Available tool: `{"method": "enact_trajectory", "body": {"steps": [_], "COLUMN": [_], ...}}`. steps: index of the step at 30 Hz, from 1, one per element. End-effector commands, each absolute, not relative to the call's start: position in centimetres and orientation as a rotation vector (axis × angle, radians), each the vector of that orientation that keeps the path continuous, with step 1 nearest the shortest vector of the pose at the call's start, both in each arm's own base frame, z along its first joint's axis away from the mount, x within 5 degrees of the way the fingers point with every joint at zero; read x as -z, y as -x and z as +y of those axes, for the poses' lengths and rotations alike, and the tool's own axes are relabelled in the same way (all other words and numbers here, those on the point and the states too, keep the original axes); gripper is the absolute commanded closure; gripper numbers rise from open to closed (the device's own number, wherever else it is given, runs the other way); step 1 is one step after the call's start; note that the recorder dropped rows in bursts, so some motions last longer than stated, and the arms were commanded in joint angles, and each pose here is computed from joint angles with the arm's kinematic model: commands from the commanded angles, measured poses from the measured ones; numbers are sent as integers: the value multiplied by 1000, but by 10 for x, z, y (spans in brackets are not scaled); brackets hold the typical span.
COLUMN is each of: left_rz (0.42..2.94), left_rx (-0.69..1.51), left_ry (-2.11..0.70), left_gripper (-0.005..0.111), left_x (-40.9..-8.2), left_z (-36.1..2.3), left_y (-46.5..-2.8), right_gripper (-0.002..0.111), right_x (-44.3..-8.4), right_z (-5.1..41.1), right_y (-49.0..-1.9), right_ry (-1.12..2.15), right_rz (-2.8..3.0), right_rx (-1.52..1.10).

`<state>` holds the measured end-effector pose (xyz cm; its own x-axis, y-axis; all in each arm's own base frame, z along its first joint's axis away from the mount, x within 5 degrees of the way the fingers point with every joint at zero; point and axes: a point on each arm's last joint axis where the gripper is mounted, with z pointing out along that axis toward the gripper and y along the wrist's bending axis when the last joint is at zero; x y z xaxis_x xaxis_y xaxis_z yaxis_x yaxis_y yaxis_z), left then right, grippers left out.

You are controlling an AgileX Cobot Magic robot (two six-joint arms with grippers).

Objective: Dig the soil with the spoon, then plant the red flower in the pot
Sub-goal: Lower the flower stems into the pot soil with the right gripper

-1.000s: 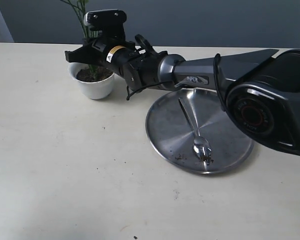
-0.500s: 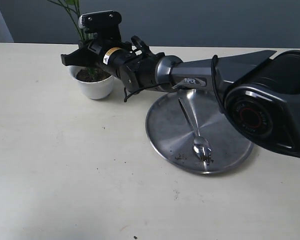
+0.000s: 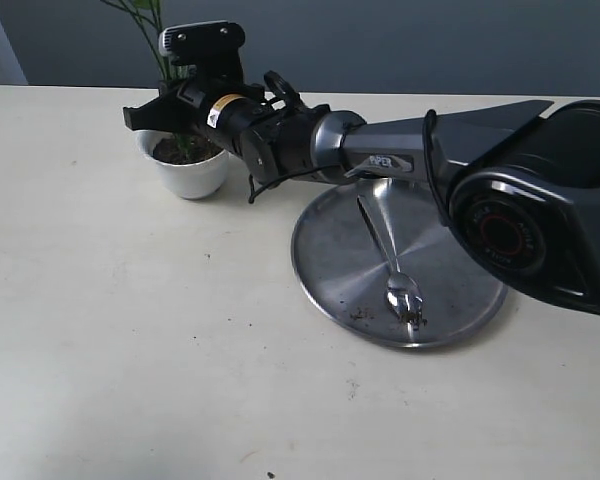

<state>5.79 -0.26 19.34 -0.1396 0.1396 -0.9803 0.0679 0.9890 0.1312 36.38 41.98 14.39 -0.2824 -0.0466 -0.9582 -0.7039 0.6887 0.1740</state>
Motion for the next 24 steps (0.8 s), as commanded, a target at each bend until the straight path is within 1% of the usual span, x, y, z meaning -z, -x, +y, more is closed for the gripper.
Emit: {"method": "enact_trajectory", "body": {"steps": [1, 18, 21, 24], "left_rz": [1701, 1701, 1704, 1704], "left_rx": [-62, -62, -62, -62], "left_ry": [-150, -150, -150, -150], "left_gripper": [106, 106, 106, 106], "left_x": [-194, -194, -193, -193], "left_z": [-2, -2, -2, -2], "left_y": [-58, -58, -57, -57], "right_gripper": [109, 109, 109, 109], "right_x": [-117, -113, -107, -93], "right_z": [417, 414, 411, 405], "right_y": [-361, -362, -361, -356], "right_ry": [632, 635, 617, 592], "right_rz": [1891, 1935, 1939, 1989], "right_rx": [-684, -669, -673, -669]}}
